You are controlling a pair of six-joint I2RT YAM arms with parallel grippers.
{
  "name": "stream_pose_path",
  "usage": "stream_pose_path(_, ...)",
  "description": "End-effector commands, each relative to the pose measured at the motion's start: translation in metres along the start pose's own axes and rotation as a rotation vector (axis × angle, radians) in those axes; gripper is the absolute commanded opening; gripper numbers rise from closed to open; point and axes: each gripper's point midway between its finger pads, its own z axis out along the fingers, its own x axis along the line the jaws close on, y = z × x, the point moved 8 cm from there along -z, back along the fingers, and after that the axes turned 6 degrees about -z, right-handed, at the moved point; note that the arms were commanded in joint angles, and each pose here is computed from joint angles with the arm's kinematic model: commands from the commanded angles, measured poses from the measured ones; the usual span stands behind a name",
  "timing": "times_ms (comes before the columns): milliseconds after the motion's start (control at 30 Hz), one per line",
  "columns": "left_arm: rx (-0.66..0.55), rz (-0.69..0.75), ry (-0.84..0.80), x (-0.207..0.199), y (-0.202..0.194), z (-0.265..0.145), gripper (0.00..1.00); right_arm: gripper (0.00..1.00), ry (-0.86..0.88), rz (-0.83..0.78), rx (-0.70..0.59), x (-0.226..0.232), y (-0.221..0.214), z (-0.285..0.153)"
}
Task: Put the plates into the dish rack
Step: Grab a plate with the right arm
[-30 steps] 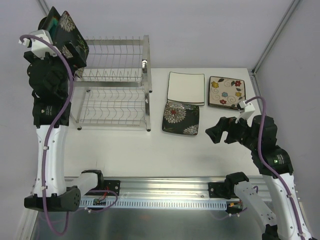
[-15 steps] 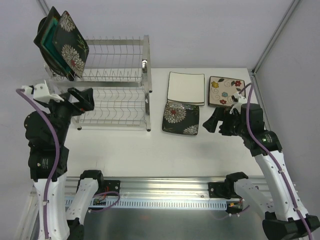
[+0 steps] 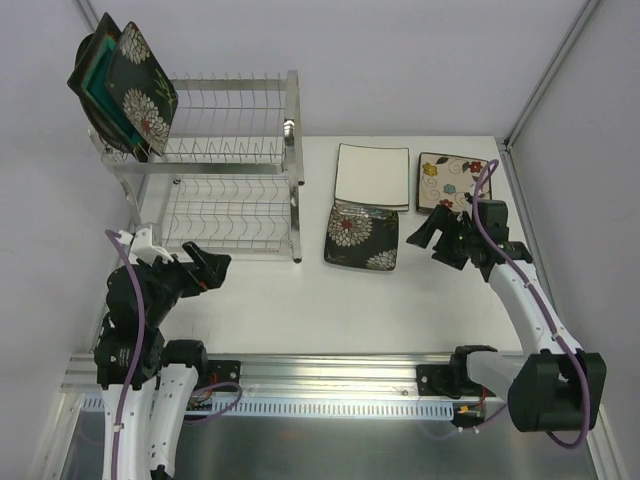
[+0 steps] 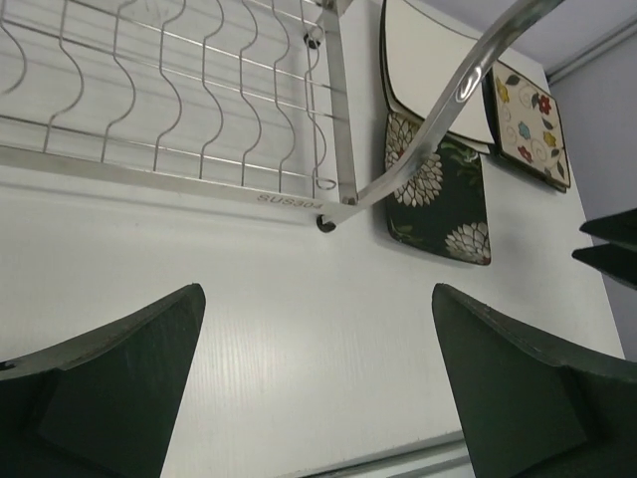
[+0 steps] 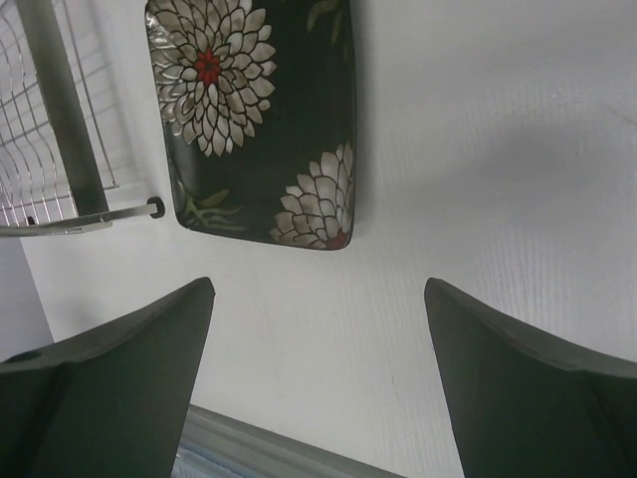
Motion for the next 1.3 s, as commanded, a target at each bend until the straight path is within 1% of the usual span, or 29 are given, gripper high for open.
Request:
stream_pose_path(0, 0.054, -0.017, -0.055, -0.001, -0.014, -0.003, 0.99, 0.91, 0.057, 0.062, -0.057, 0.000, 0.014, 0.017)
stream_pose_path(67, 0.082, -0.020, -0.062, 0.003, -0.021, -0.001, 0.99, 0.90, 0.045, 0.075, -0.059, -0.004, 0.015, 0.027)
stream_pose_path(100, 0.083, -0.016, -0.073, 0.003, -0.024, -0.002, 0.99, 0.90, 0.023, 0.092, -0.027, -0.011, 0.009, 0.037)
stream_pose_path(200, 0.123, -0.007, -0.093, 0.009, -0.036, 0.001, 0.99, 0.88, 0.018, 0.098, -0.014, -0.018, 0.006, 0.051)
stream_pose_path(267, 0.171, -0.005, -0.118, 0.012, -0.048, 0.003, 0.99, 0.87, 0.008, 0.109, 0.018, -0.025, 0.002, 0.067)
stream_pose_path(400, 0.195, -0.014, -0.134, 0.013, -0.054, 0.004, 0.99, 0.84, 0.041, 0.103, 0.016, -0.026, 0.006, 0.081)
stream_pose_path(467, 0.188, -0.010, -0.134, 0.013, -0.053, 0.003, 0.99, 0.83, 0.054, 0.111, 0.036, -0.029, 0.004, 0.091)
stream_pose_path(633, 0.178, -0.016, -0.128, 0.015, -0.054, 0.003, 0.99, 0.75, 0.133, 0.122, 0.047, -0.028, 0.006, 0.116)
stream_pose_path(667, 0.171, -0.013, -0.130, 0.014, -0.054, 0.002, 0.99, 0.74, 0.131, 0.130, 0.068, -0.030, 0.003, 0.123)
stream_pose_path(867, 0.160, -0.016, -0.129, 0.015, -0.055, 0.002, 0.99, 0.71, 0.178, 0.119, 0.116, -0.023, -0.008, 0.145)
stream_pose_path(933, 0.161, -0.017, -0.126, 0.015, -0.055, 0.002, 0.99, 0.67, 0.189, 0.123, 0.139, -0.022, -0.014, 0.152)
stream_pose_path(1067, 0.170, -0.020, -0.125, 0.016, -0.055, 0.003, 0.99, 0.58, 0.200, 0.151, 0.132, -0.023, -0.019, 0.163)
stream_pose_path(1133, 0.168, -0.019, -0.125, 0.016, -0.055, 0.003, 0.99, 0.51, 0.191, 0.168, 0.135, -0.026, -0.021, 0.167)
stream_pose_path(1167, 0.172, -0.021, -0.124, 0.016, -0.056, 0.003, 0.99, 0.45, 0.189, 0.168, 0.140, -0.026, -0.023, 0.168)
stream_pose_path(1233, 0.172, -0.019, -0.126, 0.016, -0.056, 0.003, 0.99, 0.38, 0.192, 0.175, 0.148, -0.028, -0.026, 0.170)
stream_pose_path(1267, 0.178, -0.021, -0.125, 0.016, -0.056, 0.003, 0.99, 0.28, 0.196, 0.172, 0.147, -0.028, -0.026, 0.171)
